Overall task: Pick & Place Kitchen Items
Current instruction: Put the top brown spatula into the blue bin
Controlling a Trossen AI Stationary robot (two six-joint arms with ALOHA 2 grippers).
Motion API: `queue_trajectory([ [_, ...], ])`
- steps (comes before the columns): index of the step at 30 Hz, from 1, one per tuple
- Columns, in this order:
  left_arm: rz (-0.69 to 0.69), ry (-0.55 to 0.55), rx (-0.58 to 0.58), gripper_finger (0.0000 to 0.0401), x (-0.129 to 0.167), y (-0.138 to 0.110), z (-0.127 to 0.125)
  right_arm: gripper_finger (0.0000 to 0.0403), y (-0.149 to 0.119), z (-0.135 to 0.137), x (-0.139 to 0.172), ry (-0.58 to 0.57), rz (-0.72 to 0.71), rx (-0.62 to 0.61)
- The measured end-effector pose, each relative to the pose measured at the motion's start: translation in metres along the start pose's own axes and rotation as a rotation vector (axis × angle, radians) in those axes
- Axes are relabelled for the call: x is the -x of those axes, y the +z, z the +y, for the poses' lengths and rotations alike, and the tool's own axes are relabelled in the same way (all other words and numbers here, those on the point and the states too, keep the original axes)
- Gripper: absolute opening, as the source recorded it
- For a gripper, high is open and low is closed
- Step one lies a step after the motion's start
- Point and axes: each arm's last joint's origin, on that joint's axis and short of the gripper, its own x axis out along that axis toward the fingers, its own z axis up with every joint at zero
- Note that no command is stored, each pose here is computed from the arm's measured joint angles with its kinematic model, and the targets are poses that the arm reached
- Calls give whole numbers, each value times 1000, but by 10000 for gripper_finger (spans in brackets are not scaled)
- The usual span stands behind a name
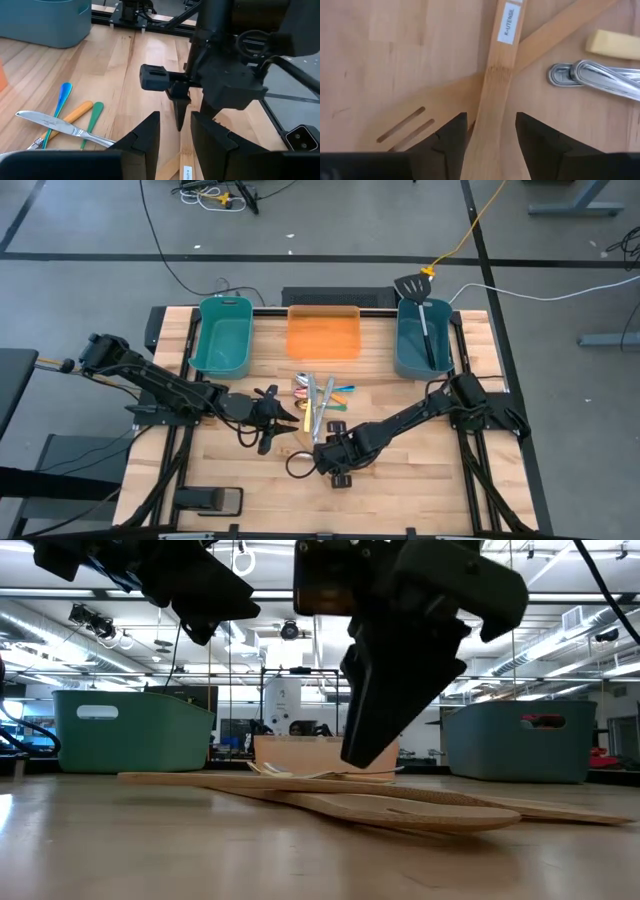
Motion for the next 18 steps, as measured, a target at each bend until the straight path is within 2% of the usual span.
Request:
queue_trajectory([
  [11, 0, 0, 0, 115, 0, 0, 0, 181, -11, -10, -17, 4, -31, -41],
  [18, 1, 0, 0, 115, 0, 0, 0, 181, -10, -9, -17, 47, -31, -61],
])
